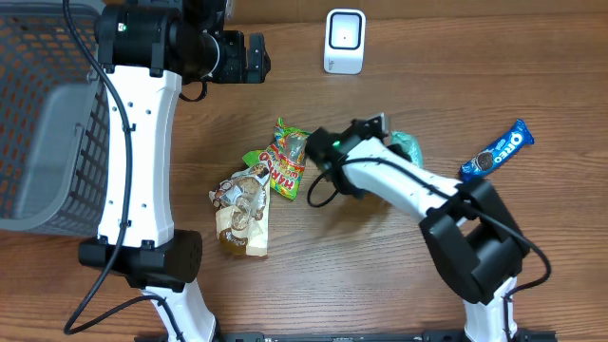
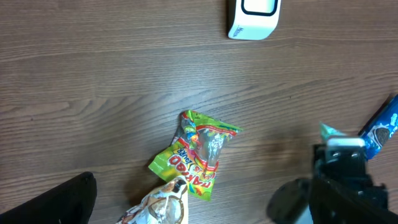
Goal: Scan the item barcode
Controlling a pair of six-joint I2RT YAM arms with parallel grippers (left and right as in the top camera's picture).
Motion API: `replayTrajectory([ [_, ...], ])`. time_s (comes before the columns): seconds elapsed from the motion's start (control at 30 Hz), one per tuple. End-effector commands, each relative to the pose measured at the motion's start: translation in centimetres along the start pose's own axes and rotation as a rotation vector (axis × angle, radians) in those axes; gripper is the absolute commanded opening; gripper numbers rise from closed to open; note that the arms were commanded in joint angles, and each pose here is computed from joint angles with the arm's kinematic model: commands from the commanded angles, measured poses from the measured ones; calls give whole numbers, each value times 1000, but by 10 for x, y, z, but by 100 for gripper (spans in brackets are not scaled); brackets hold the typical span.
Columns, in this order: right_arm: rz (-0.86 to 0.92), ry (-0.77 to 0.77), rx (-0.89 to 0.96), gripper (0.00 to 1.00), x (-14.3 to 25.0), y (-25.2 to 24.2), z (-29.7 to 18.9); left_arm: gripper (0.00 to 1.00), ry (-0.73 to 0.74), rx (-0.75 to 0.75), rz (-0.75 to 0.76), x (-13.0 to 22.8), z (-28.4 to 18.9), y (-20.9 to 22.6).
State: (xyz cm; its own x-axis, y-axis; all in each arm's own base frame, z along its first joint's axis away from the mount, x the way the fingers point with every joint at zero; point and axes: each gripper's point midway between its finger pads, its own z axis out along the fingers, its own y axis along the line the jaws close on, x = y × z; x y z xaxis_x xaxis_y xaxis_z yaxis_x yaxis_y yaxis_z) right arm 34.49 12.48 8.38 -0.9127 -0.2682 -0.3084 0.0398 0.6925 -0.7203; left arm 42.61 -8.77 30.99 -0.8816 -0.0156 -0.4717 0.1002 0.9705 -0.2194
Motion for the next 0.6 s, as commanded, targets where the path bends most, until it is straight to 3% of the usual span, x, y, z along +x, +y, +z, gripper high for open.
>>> replayTrajectory([
  [0.0, -30, -79, 17, 23, -7, 7, -17, 100, -19, -4, 9, -2, -6, 0],
  [0.1, -57, -113, -21, 27, -5, 23, -35, 100, -19, -4, 10, -2, -6, 0],
  [0.17, -76, -130, -45, 35, -1, 33, -45, 100, -19, -4, 10, -2, -6, 0],
  [0.3, -77, -98, -115, 63, 10, 48, -55, 100, -19, -4, 10, -2, -6, 0],
  [0.43, 50, 53, -219, 66, 16, 42, -55, 100, -19, -4, 10, -2, -6, 0],
  [0.57, 227, 223, -441, 66, 7, 21, -52, 100, -19, -4, 10, -2, -6, 0],
])
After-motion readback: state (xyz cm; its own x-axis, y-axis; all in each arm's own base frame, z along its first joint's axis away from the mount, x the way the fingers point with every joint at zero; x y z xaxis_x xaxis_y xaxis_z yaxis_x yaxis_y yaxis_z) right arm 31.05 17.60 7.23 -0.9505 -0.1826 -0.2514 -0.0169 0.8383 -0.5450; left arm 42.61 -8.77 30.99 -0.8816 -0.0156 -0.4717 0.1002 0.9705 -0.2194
